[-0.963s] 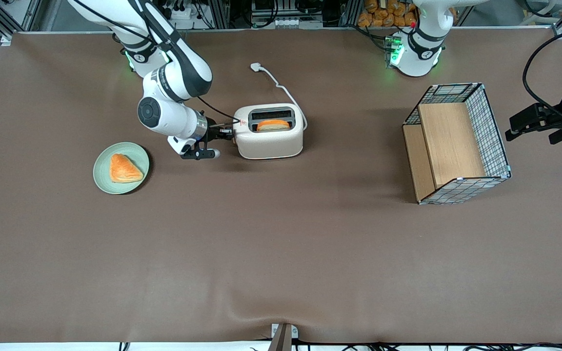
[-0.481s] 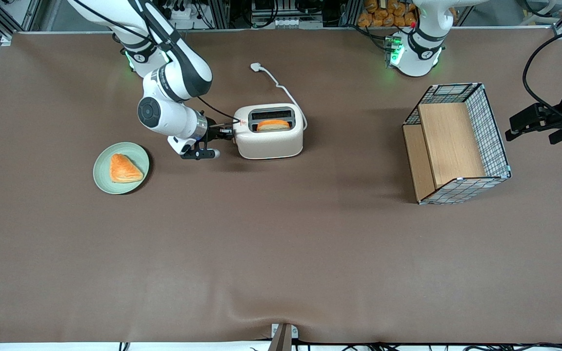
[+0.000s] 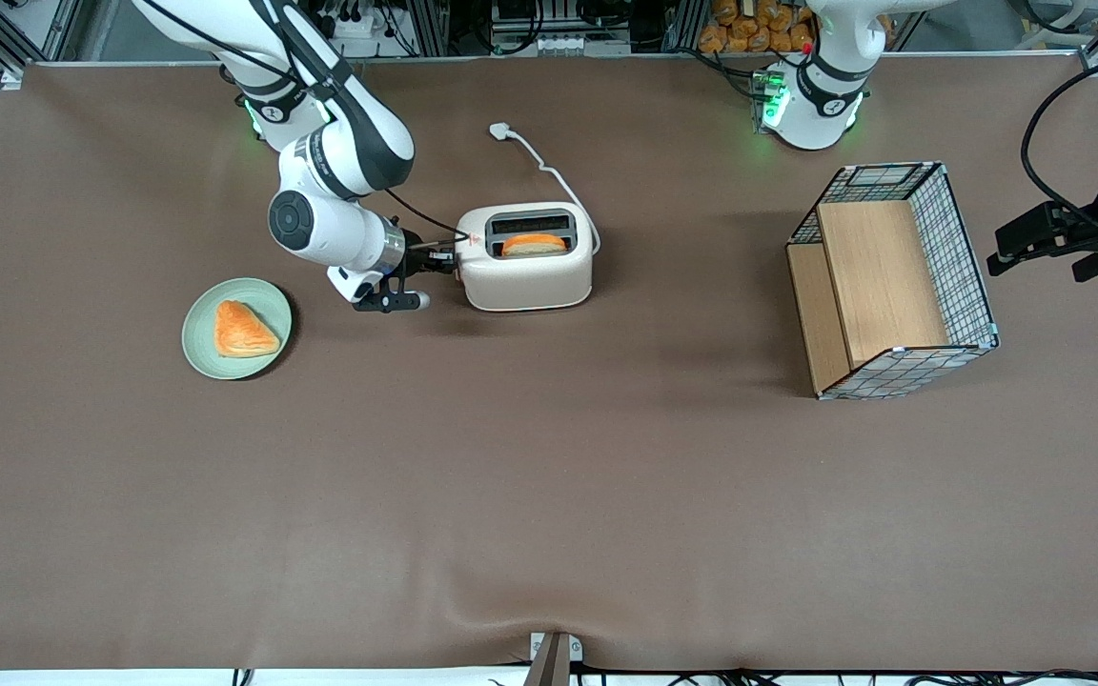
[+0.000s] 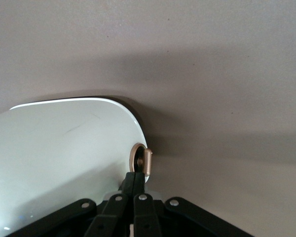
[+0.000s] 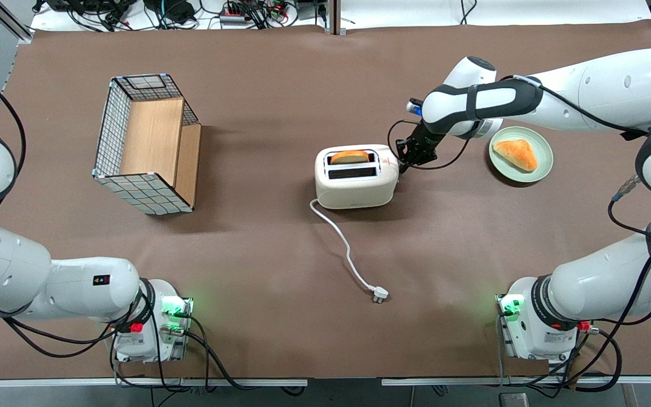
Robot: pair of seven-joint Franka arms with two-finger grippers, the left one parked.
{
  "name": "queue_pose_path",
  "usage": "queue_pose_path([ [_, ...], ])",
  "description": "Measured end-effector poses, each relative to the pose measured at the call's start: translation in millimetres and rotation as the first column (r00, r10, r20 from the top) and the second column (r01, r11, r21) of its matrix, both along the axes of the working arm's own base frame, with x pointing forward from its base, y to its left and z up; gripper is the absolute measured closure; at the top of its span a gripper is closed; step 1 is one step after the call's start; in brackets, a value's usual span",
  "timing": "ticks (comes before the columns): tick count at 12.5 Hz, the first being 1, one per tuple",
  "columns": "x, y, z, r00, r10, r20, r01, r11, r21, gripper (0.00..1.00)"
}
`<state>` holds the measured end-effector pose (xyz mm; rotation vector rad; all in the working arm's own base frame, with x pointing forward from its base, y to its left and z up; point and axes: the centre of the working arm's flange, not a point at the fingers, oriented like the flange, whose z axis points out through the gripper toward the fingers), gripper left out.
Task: Press toaster button with right arm
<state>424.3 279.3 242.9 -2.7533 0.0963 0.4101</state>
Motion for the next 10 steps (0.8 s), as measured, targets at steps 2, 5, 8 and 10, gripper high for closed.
queue_pose_path([
  [2,7,-2,8,0.999,0.006,-0.035,-0.006,1.000,0.011,0.99],
  [5,33,-18,35,0.995,0.003,-0.102,0.001,0.999,0.042,0.92],
  [8,70,-51,81,0.986,0.000,-0.167,0.010,0.998,0.061,0.57],
  [10,91,-66,115,0.984,0.000,-0.176,0.003,1.000,0.019,0.34],
])
